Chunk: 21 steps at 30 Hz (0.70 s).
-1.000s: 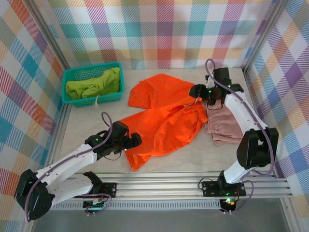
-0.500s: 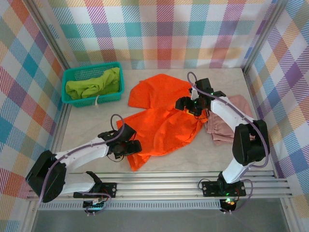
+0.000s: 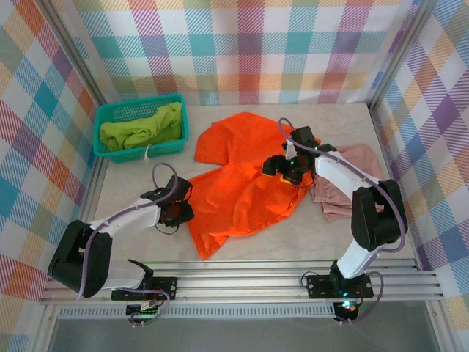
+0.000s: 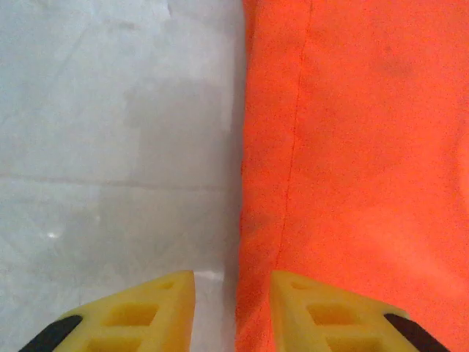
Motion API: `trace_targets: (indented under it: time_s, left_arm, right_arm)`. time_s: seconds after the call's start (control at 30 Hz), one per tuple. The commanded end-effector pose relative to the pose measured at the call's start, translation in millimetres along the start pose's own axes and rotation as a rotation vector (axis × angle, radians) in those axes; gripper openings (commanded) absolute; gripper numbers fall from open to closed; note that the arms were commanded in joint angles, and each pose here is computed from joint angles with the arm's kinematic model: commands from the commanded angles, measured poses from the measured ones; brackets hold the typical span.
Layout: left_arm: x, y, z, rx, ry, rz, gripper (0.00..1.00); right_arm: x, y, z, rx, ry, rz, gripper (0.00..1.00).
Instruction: Fold and stack the shorts
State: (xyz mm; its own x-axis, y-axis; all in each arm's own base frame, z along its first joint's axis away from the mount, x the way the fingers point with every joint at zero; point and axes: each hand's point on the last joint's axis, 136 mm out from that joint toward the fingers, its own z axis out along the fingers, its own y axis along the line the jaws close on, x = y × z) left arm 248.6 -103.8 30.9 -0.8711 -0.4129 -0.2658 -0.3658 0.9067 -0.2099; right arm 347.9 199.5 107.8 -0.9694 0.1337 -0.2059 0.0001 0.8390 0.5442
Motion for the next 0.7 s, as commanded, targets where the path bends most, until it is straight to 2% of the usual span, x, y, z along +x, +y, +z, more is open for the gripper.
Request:
trace_targets:
  time_s: [0.0, 0.13, 0.2, 0.33, 0.6, 0.67]
  left_arm:
    - [-11.4, -14.3, 4.0, 0.047, -0.006, -0.001, 0.34]
    - [-10.0, -17.5, 14.3, 0.05, 0.015, 0.0, 0.33]
    - [-10.0, -17.1, 19.1, 0.043, 0.02, 0.004, 0.28]
    - [-21.9, -16.2, 21.2, 0.023, -0.002, 0.008, 0.01]
    - [-90.6, 12.0, 2.8, -0.025, -0.119, -0.094, 0.0]
    - [-109.5, 12.1, -1.0, 0.012, -0.143, -0.116, 0.05]
  right_arm:
    - [6.2, 4.6, 0.3, -0.023, 0.005, -0.001, 0.77]
    - [10.8, 0.6, 0.0, -0.015, 0.005, 0.004, 0.77]
    - [12.2, 0.0, -0.2, -0.015, 0.005, 0.006, 0.77]
    - [15.7, -2.3, 0.0, -0.011, 0.011, 0.01, 0.77]
    - [24.1, -3.1, -2.1, -0.022, 0.011, 0.026, 0.77]
    - [27.3, -2.2, -2.6, -0.03, 0.012, 0.029, 0.77]
